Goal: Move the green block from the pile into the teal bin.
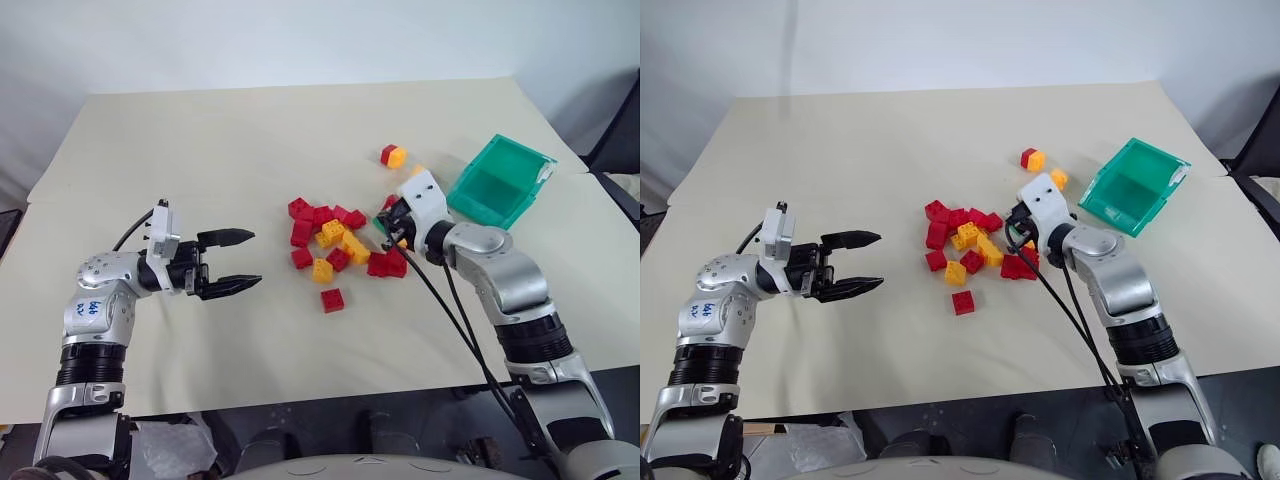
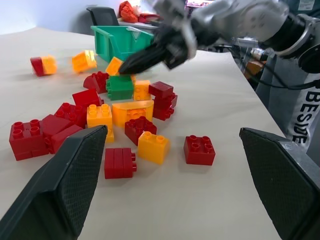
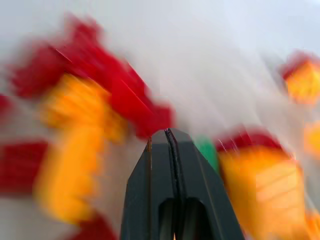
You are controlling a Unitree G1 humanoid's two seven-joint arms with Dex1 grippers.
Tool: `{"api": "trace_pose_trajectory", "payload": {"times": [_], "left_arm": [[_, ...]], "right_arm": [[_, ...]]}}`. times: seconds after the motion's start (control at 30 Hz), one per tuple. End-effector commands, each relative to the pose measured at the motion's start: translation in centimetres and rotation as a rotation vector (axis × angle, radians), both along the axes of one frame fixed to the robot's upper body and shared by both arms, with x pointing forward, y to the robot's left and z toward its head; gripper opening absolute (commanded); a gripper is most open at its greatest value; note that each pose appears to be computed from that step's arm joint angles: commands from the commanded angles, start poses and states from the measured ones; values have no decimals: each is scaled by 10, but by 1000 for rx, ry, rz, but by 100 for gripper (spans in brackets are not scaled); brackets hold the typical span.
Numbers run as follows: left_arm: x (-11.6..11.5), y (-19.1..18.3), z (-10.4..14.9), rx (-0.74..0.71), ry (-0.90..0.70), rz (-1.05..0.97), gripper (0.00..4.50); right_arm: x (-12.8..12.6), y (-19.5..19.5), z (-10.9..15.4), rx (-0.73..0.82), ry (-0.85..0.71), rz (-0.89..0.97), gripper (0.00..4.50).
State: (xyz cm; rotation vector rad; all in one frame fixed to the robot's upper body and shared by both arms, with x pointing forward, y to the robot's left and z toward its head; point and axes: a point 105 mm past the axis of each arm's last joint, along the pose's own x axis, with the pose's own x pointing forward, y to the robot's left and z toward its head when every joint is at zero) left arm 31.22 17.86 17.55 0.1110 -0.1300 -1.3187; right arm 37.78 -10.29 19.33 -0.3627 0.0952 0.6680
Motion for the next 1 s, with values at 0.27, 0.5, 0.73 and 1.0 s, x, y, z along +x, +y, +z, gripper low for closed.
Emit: {"api": "trace_pose_trajectory", "payload": {"times": [0.27, 0.5, 0.73, 1.0], "left_arm": [[0, -2, 10, -20, -52, -18, 450], [4, -4, 11, -28, -66, -20, 450], [3, -7, 9, -34, -73, -39, 450], [2, -11, 8, -40, -82, -54, 450]], "right_arm": [[1, -14, 29, -120, -34, 88, 2], [5, -28, 24, -406, 145, 223, 117], [13, -25, 27, -532, 163, 271, 117], [32, -28, 23, -595, 174, 212, 232]]}}
